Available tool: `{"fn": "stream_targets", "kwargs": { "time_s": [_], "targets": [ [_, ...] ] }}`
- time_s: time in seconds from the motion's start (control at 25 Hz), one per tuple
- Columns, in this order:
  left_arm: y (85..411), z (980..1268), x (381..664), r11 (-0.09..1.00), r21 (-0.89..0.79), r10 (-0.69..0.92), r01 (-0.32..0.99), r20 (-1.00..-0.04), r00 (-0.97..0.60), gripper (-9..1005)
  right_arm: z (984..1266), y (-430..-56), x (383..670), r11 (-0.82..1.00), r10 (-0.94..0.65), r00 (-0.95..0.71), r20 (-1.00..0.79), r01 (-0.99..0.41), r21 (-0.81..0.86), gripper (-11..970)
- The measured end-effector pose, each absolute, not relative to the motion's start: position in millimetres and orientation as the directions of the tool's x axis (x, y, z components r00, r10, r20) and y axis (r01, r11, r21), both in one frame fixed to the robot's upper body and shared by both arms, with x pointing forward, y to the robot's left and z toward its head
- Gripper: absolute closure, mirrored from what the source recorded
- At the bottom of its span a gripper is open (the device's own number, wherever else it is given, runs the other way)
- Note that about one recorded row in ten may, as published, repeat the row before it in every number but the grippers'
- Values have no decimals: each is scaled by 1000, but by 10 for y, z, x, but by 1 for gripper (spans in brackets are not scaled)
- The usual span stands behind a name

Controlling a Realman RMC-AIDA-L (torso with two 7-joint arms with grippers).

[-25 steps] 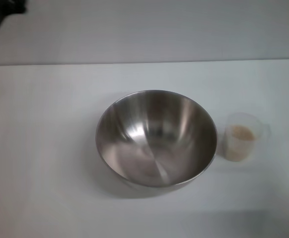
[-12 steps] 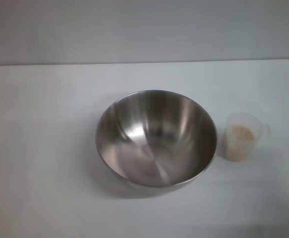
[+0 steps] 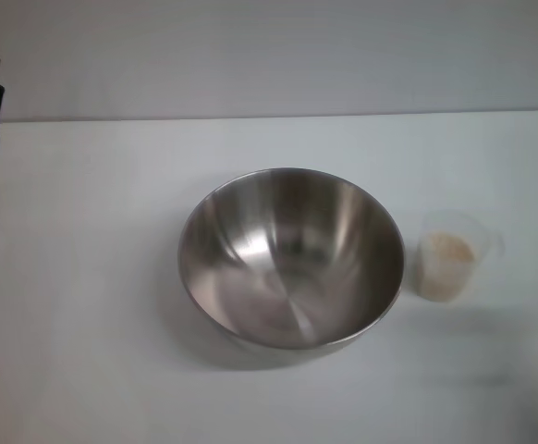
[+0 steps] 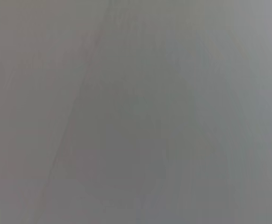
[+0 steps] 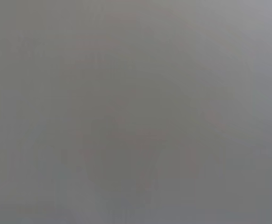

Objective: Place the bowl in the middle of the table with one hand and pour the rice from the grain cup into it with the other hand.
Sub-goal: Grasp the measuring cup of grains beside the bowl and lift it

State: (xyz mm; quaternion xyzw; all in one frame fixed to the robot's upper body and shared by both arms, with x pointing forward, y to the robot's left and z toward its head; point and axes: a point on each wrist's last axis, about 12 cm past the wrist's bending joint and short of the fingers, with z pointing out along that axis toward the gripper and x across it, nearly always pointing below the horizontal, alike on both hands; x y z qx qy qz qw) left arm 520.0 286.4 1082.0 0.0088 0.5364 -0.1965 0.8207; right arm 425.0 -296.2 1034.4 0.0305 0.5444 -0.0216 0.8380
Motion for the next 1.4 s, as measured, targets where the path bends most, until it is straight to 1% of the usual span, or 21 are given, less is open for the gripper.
{"fn": "stream_targets", "kwargs": {
  "time_s": [0.04, 0.24, 0.4, 0.64, 0.96, 1.4],
  "targets": [
    [2864, 10817, 5198, 923, -192, -309, 333, -885, 347, 600, 10320, -2942, 4213, 997, 6, 392, -920, 62, 34, 231],
    [2875, 10809, 5197, 927, -180, -296, 330, -890, 346, 500, 10207, -2821, 4030, 998, 35, 318, -948, 31, 47, 231],
    [2882, 10791, 5212, 930, -170, -283, 326, -897, 339, 502, 10123, -2754, 3922, 999, 20, 249, -968, 44, 32, 231],
    [2857, 10790, 5231, 936, -145, -257, 320, -904, 343, 504, 9986, -2670, 3842, 999, 34, 136, -990, 17, 37, 231],
    [2840, 10797, 5225, 938, -132, -247, 321, -902, 354, 507, 9871, -2628, 3899, 999, 41, 32, -999, -3, 41, 231],
    [2847, 10815, 5200, 937, -135, -256, 321, -892, 372, 510, 9848, -2655, 4080, 1000, 13, 1, -1000, -23, 13, 232]
  ]
}}
